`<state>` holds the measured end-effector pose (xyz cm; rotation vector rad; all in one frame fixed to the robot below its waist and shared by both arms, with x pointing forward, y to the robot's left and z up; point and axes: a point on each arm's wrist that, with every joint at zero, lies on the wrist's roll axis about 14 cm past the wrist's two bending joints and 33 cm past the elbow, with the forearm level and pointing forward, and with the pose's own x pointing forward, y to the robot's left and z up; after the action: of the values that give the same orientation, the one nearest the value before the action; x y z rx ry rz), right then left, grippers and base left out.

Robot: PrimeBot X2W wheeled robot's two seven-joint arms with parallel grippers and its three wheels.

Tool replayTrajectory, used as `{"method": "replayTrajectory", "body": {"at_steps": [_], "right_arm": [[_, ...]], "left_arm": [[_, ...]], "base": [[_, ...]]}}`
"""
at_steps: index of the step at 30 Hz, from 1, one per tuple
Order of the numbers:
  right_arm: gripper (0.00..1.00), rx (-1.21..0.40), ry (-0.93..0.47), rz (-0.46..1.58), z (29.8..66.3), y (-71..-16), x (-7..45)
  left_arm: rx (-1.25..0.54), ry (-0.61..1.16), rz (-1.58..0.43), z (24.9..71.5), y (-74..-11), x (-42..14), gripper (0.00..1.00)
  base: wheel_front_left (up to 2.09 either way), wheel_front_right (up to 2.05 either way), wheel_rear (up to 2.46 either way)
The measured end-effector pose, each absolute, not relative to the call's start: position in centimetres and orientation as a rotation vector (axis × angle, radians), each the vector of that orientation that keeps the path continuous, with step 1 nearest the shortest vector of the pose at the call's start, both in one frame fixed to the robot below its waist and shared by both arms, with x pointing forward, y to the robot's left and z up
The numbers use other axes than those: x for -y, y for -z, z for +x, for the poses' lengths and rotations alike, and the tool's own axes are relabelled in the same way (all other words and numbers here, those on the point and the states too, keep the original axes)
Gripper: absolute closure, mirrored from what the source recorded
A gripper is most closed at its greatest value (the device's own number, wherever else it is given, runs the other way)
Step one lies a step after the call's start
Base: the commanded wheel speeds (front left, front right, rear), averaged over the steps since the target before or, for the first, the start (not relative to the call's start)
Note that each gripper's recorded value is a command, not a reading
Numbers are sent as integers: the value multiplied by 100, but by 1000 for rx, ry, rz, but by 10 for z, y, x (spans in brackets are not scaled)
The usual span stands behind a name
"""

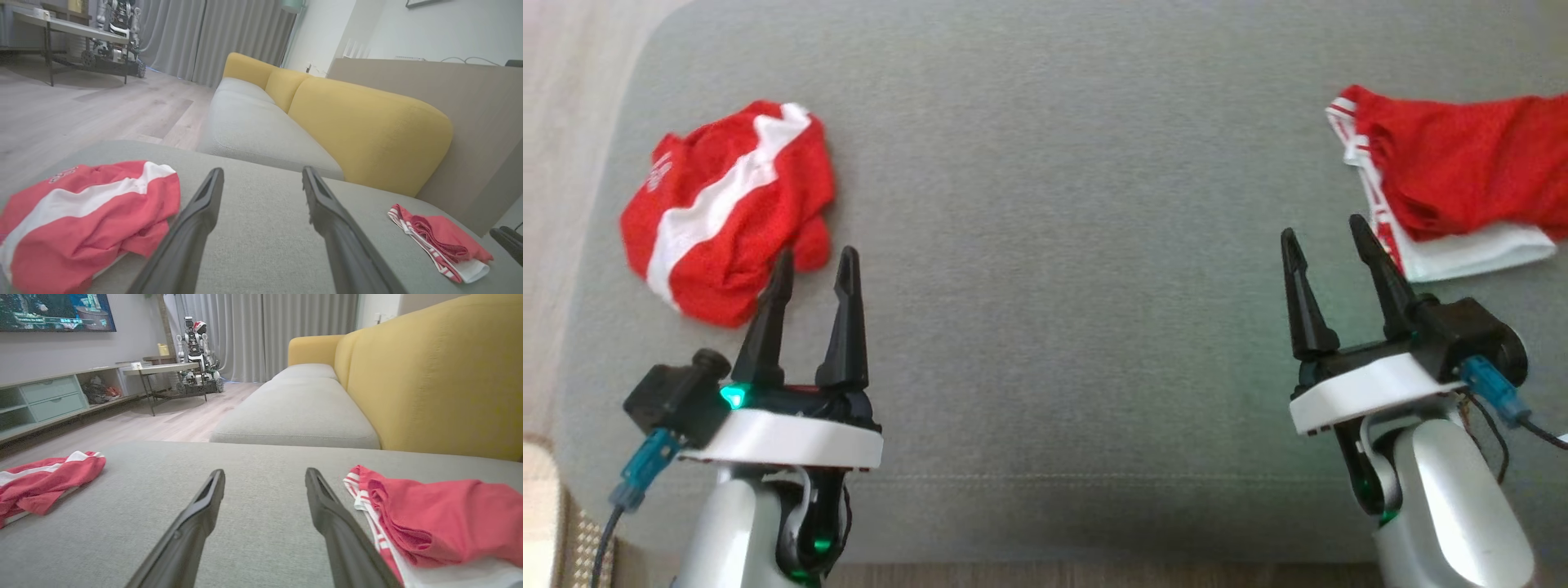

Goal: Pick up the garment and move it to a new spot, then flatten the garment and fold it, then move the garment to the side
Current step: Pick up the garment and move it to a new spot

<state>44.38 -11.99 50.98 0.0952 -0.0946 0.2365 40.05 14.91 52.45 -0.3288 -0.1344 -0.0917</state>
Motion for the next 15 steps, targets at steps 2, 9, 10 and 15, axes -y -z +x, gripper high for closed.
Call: {"method": "replayTrajectory", "body": {"at_steps": [2,9,10,15], "right_arm": [[0,93,-270,98,446,-509,108],[0,92,-377,106,451,-508,67],[0,91,-397,106,451,-508,60],[0,84,-495,118,448,-506,23]], "left_arm": [[144,63,-329,397,-527,-158,0],[169,-30,-323,383,-533,-188,0],[176,-48,-320,380,-535,-194,0],[198,-128,-307,361,-540,-219,0]], "base": [[0,0,0],[0,0,0],[0,0,0],[0,0,0]]}}
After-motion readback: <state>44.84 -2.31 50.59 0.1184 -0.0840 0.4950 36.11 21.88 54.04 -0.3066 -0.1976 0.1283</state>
